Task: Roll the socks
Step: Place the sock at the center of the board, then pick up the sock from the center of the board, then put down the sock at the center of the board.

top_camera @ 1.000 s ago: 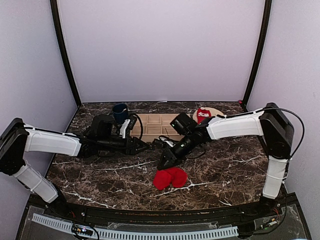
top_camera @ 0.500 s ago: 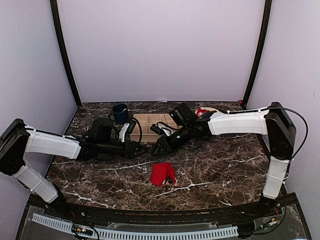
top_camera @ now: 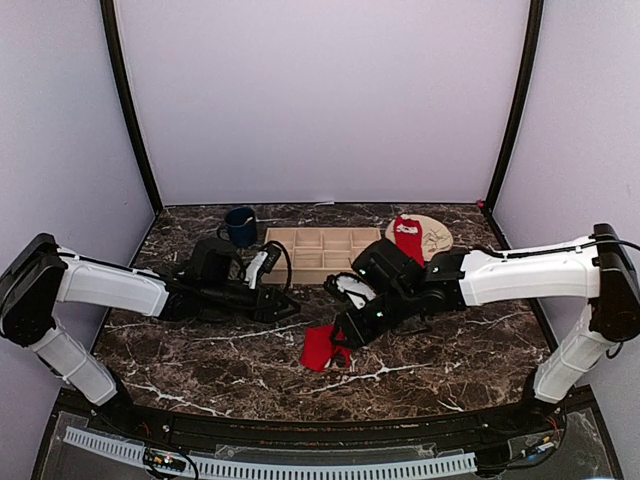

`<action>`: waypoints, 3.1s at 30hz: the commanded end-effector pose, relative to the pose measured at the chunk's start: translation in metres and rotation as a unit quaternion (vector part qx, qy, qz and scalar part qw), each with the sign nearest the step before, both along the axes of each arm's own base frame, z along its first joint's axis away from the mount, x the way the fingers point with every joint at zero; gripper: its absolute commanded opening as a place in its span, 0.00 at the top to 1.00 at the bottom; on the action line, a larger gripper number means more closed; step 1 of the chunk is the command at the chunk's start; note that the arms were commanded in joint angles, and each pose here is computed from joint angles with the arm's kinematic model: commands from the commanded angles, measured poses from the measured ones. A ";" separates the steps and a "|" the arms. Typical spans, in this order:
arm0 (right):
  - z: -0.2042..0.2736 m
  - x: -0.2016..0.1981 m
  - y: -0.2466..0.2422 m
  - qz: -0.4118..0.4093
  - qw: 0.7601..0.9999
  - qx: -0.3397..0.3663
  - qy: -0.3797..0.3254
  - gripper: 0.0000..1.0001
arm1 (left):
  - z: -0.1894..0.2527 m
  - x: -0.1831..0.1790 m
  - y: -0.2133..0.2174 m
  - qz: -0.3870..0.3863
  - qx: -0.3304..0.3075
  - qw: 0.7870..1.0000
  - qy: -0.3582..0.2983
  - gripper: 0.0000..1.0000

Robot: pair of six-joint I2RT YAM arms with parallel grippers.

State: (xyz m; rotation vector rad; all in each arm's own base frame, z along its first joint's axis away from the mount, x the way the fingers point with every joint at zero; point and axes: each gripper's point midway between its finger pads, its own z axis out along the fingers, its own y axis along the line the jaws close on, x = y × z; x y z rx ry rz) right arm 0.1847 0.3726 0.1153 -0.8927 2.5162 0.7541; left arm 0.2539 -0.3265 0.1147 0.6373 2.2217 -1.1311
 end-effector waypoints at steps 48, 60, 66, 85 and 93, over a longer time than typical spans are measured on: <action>0.040 0.006 -0.010 0.104 0.980 -0.149 -0.082 1.00 | 0.001 -0.012 -0.022 -0.043 0.034 0.998 -0.017 0.47; 0.071 -0.030 -0.026 0.090 0.975 -0.180 -0.092 1.00 | 0.014 -0.017 -0.019 -0.036 0.037 0.998 -0.040 0.47; 0.110 -0.060 -0.037 0.077 0.980 -0.163 -0.088 0.99 | 0.028 -0.012 -0.013 -0.016 0.030 0.997 -0.074 0.47; 0.050 -0.025 -0.019 0.096 0.974 -0.207 -0.011 0.97 | 0.021 -0.022 -0.007 -0.021 0.029 0.995 -0.088 0.47; 0.013 0.043 -0.003 0.088 0.970 -0.227 -0.020 0.95 | 0.021 -0.019 -0.010 -0.021 0.030 0.995 -0.091 0.47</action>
